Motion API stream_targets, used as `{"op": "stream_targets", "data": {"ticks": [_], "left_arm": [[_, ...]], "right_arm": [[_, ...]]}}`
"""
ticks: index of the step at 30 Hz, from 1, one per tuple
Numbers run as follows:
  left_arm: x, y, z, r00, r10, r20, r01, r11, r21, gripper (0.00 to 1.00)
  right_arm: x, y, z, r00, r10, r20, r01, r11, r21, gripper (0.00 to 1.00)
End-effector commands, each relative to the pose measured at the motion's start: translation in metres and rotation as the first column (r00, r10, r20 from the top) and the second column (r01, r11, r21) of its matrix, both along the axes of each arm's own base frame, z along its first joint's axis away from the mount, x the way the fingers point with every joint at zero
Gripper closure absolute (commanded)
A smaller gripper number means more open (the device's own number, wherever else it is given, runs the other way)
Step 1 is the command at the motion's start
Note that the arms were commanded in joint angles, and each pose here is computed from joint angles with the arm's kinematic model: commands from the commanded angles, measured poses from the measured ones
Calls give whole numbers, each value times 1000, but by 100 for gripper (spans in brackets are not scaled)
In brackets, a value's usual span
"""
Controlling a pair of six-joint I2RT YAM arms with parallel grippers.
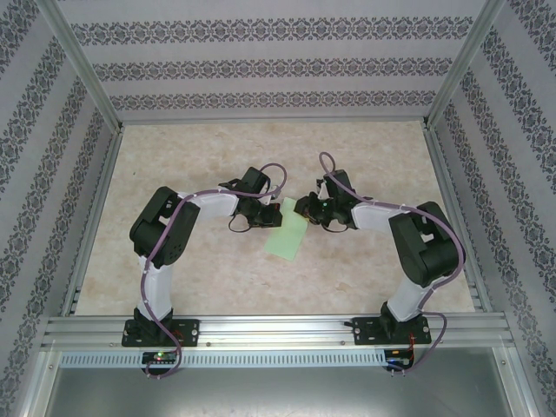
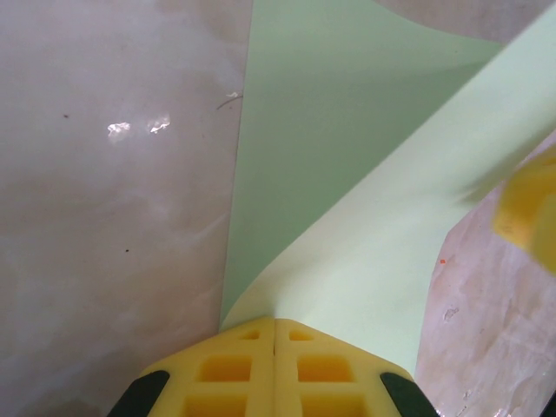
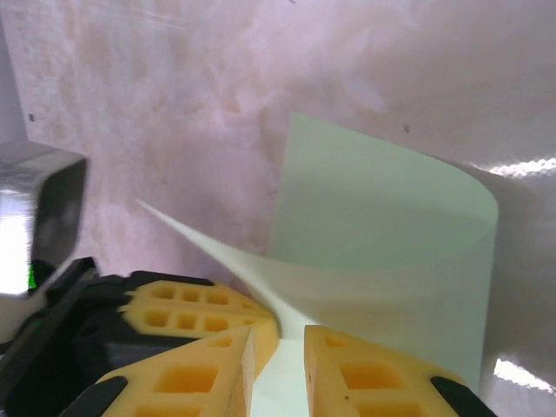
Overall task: Fold a paper plane with a square sheet of paper (pick it up from the middle)
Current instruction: Fold the square sheet of paper in half at the center of the table.
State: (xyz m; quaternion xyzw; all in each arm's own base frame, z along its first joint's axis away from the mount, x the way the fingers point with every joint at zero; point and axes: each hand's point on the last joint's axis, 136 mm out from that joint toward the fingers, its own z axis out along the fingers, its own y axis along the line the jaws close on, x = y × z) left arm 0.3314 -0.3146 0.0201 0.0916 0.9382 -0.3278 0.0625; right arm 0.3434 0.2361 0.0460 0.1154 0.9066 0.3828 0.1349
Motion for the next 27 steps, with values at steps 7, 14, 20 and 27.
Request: {"op": "stream_targets", "data": {"ticks": [7, 14, 20, 27], "left_arm": [[-20, 11, -28, 997, -20, -76, 26, 996, 86, 100], [-21, 12, -29, 997, -20, -80, 27, 995, 91, 100], [-19, 10, -27, 997, -18, -75, 24, 996, 86, 100], [-19, 10, -27, 997, -22, -75, 28, 996, 88, 100]], "right_arm": [[-7, -6, -33, 998, 3, -69, -6, 999, -35, 78], [18, -10, 15, 999, -16, 35, 17, 1000, -15, 77], [24, -14, -3, 1000, -13, -3, 13, 999, -35, 77], [17, -21, -37, 998, -33, -62, 28, 997, -74, 77]]}}
